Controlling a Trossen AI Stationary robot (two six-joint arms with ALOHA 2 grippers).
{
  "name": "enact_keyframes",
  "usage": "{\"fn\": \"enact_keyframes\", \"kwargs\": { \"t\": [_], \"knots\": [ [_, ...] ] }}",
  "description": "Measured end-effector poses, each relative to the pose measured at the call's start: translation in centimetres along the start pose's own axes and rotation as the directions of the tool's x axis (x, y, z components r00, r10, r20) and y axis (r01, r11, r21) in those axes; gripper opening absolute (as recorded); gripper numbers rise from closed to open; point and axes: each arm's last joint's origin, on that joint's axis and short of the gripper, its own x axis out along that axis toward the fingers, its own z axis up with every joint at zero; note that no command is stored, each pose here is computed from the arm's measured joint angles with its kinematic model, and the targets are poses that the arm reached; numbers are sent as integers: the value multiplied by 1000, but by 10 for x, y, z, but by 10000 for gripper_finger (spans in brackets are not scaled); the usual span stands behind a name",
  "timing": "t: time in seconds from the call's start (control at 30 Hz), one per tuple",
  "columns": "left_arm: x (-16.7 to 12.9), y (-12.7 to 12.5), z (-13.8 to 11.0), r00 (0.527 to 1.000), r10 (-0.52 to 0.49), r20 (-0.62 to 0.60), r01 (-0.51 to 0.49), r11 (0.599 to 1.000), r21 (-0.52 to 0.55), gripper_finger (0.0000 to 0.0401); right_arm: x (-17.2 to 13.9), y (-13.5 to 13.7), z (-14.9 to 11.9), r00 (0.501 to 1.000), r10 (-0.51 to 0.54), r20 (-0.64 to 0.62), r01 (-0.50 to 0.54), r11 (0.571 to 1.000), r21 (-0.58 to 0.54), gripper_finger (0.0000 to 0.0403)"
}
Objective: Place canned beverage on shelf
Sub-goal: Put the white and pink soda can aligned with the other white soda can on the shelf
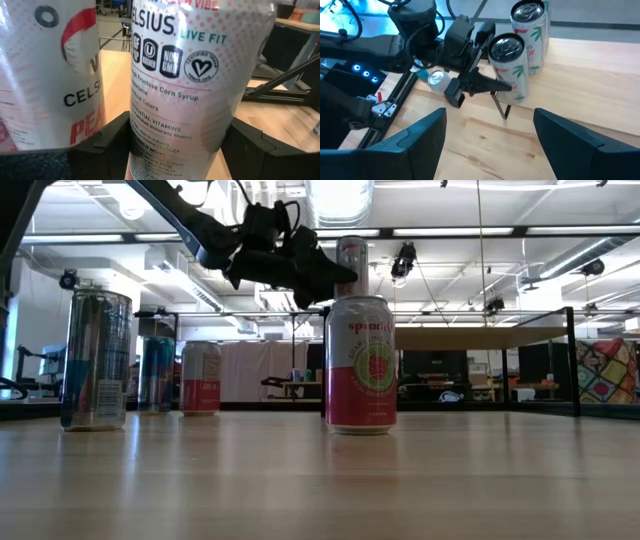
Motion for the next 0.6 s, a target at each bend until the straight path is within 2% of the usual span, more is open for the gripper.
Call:
{"fn": "enact_keyframes", "kwargs": {
  "t": [0.27, 0.6],
  "knots": [
    [1, 0, -1, 1000, 4, 1, -4, 1000, -11, 230, 4, 2, -5, 1000, -3, -6, 3, 1000, 7, 288],
    [1, 1, 0, 1000, 15, 4, -15, 998, -62, 267, 5, 2, -8, 1000, -3, -29, 3, 1000, 0, 287]
  ]
}}
